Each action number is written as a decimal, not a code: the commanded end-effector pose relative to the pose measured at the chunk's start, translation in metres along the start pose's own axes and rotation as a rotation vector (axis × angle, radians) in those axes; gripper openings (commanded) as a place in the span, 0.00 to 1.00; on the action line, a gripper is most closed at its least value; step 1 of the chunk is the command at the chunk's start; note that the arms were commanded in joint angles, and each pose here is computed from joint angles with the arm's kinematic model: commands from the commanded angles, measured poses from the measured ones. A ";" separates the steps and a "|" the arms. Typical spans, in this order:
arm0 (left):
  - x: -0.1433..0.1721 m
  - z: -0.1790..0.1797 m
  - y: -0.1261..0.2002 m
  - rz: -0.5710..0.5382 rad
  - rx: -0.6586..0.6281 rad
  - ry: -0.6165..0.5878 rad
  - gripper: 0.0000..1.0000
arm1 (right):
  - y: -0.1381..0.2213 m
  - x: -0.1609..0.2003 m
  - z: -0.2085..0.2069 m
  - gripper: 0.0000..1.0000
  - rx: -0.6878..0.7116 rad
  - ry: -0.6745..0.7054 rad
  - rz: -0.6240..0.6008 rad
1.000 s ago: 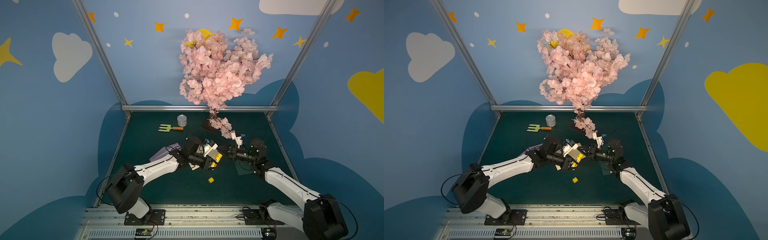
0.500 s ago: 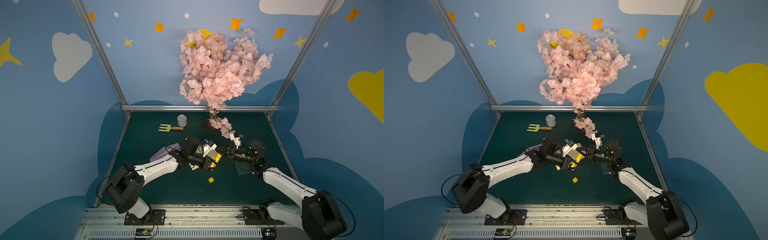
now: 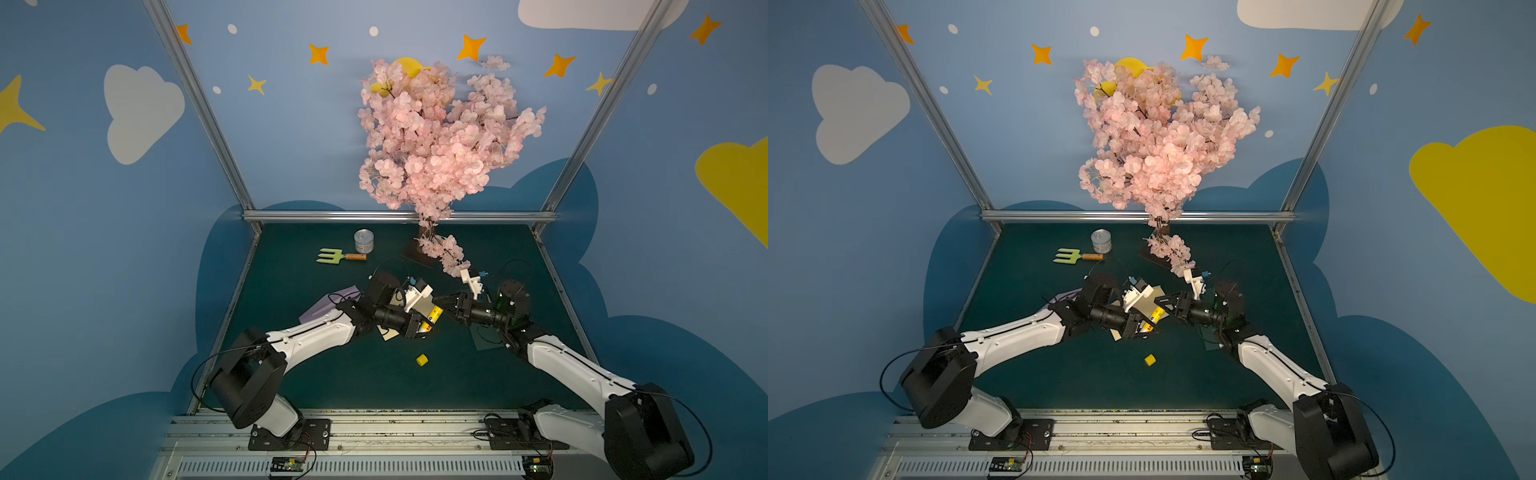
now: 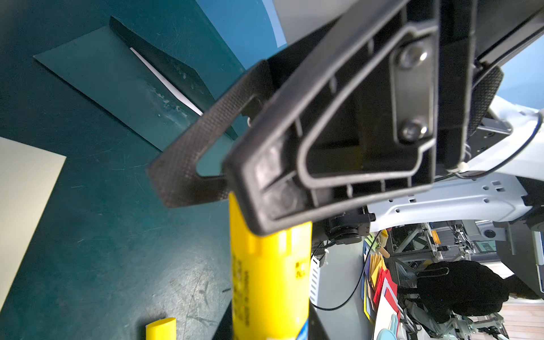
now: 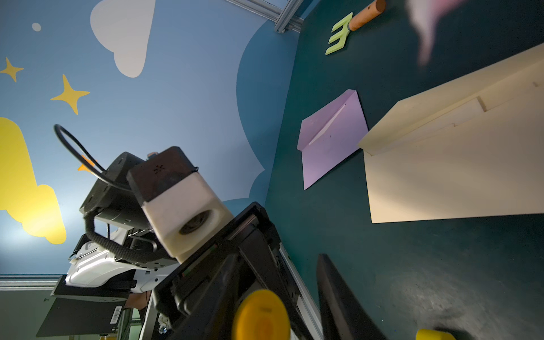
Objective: Seal the envelope with a glue stick
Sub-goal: Unscrew the glue stick.
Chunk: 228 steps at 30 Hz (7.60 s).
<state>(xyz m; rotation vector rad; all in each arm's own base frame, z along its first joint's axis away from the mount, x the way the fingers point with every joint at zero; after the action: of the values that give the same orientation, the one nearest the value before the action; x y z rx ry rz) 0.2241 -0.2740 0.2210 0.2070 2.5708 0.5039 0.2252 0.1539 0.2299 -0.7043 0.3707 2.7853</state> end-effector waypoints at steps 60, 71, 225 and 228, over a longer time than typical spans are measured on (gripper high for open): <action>-0.003 0.043 -0.021 -0.097 -0.571 0.070 0.03 | -0.021 0.003 0.002 0.00 0.862 0.063 0.072; -0.013 0.018 -0.008 -0.023 -0.118 0.127 0.03 | -0.021 -0.014 0.044 0.65 0.266 0.182 0.033; -0.023 -0.005 0.035 0.019 0.166 0.135 0.03 | -0.007 -0.018 0.047 0.79 -0.092 0.153 0.108; -0.020 -0.010 0.037 0.031 0.201 0.118 0.03 | -0.006 -0.020 0.046 0.78 -0.152 0.148 0.087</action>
<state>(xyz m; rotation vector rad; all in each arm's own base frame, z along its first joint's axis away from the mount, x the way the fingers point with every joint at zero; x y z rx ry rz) 0.2438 -0.2496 0.2348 0.2277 2.7826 0.4331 0.2253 0.1690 0.2585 -0.8364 0.4454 2.8593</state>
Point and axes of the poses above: each gripper's point midway between its finger pads, its own y axis back along the fingers, its own z axis along the line the jaws close on, x = y × z, the point moved 10 cm from there along y, back along the fingers, and after that the axes turned 10 degrees about y, right-handed, at the moved point
